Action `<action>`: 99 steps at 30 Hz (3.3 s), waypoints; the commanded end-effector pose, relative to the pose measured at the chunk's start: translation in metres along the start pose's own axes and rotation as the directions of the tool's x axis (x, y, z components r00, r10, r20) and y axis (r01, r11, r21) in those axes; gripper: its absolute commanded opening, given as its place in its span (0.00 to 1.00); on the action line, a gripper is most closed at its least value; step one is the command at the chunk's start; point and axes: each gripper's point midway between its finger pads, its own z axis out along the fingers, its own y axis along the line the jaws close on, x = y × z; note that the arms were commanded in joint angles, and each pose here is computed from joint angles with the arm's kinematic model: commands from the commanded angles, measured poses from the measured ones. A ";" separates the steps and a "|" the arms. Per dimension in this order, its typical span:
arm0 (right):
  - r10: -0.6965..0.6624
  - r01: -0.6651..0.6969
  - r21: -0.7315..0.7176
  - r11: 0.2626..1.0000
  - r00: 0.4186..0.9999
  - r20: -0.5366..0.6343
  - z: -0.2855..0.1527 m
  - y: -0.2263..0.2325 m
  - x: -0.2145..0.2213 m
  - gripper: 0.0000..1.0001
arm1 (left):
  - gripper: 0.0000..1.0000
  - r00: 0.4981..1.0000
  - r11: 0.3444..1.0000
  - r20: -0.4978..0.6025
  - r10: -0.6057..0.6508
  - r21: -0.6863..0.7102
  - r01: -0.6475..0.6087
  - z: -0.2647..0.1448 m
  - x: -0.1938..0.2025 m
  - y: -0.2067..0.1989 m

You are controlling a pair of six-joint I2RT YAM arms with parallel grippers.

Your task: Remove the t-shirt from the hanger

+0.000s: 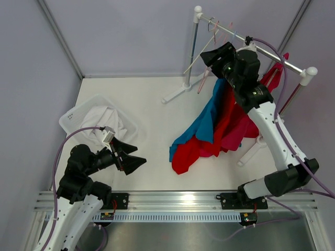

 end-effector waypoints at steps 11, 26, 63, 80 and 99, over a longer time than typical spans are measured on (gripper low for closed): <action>-0.308 0.275 0.310 0.910 0.950 0.060 -0.050 -0.060 -0.034 0.53 | 0.99 1.000 1.000 0.005 0.015 0.024 -0.016 0.000 -0.001 -0.004; -0.274 0.232 0.378 0.896 0.960 0.060 -0.007 -0.089 -0.032 0.42 | 0.99 1.000 1.000 0.014 0.018 0.016 -0.018 0.000 -0.002 -0.003; -0.086 0.079 -0.162 0.984 0.996 -0.036 -0.112 -0.014 0.069 0.00 | 0.99 0.996 0.983 0.033 -0.085 0.168 0.079 -0.004 -0.040 -0.050; -0.167 0.103 -0.398 0.912 0.977 -0.130 -0.123 0.127 0.187 0.00 | 0.99 0.979 0.962 0.063 -0.192 0.212 0.175 -0.021 -0.035 -0.069; -0.138 0.053 -0.468 0.882 0.979 -0.151 -0.091 0.191 0.201 0.00 | 0.99 0.985 0.974 0.019 -0.172 0.151 0.168 0.020 -0.038 -0.049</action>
